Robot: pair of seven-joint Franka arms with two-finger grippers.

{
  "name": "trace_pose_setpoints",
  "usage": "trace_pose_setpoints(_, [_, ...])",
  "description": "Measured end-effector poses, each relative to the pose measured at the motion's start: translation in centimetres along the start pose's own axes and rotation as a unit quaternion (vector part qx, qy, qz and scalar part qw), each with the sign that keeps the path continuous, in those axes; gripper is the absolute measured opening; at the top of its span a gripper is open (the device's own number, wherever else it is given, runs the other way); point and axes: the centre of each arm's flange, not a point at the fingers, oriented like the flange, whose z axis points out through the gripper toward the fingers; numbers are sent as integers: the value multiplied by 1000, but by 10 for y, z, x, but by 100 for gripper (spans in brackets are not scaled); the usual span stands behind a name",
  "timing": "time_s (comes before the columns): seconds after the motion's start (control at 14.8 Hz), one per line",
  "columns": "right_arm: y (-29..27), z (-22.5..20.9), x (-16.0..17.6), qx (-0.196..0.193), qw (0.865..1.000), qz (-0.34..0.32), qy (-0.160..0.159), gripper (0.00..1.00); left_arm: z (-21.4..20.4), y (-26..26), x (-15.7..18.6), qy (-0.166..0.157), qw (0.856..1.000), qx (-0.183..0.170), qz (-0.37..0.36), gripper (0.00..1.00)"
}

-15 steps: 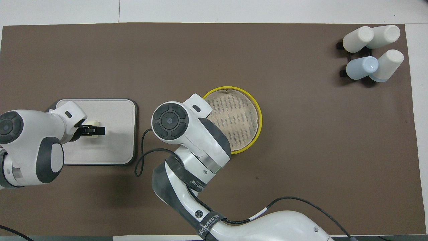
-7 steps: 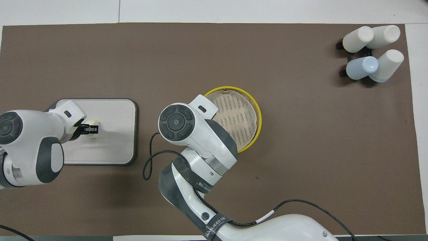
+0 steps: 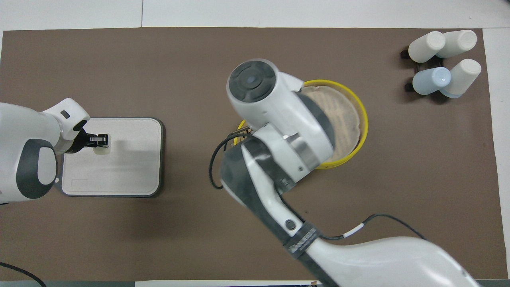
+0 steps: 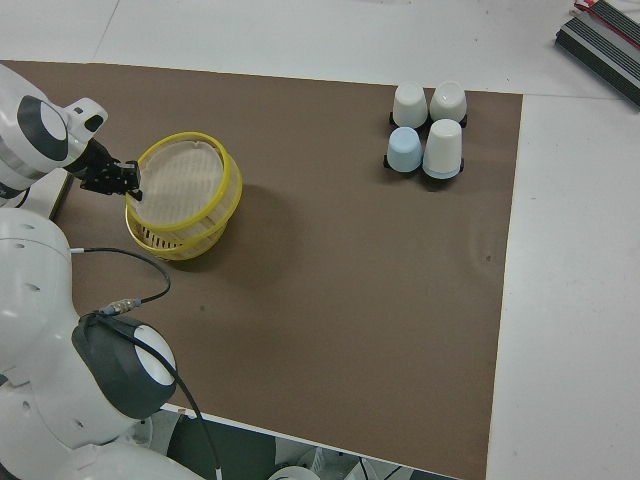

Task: Place bun in steamer
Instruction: 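Lift the lid aside with the right gripper while the left gripper lifts the bun, then carry the bun over the open steamer and release it inside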

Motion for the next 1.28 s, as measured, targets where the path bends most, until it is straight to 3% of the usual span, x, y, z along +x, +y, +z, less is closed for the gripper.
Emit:
trace_pose_setpoints(0.13, [107,-22,2,15,1000,-13,-13,9,-38,39,22,-4,999,-5,-47,30])
trace_pose_setpoints(0.34, [212,-27,-28,37,997,-25,-65,9,-83,173,44,11,994,-16,-110,30])
trace_pose_setpoints(0.47, [253,-17,-47,50,995,-41,-81,9,-85,262,34,13,992,-28,-126,30])
trace_pose_setpoints(0.67, [312,14,-76,71,992,-64,-84,9,-67,348,14,25,990,-47,-129,30])
trace_pose_setpoints(1.01, [325,37,-102,80,991,-77,-79,9,28,435,-21,18,994,-35,-98,30])
trace_pose_setpoints(1.28, [316,35,-103,79,990,-85,-76,9,43,439,-21,21,995,-35,-95,31])
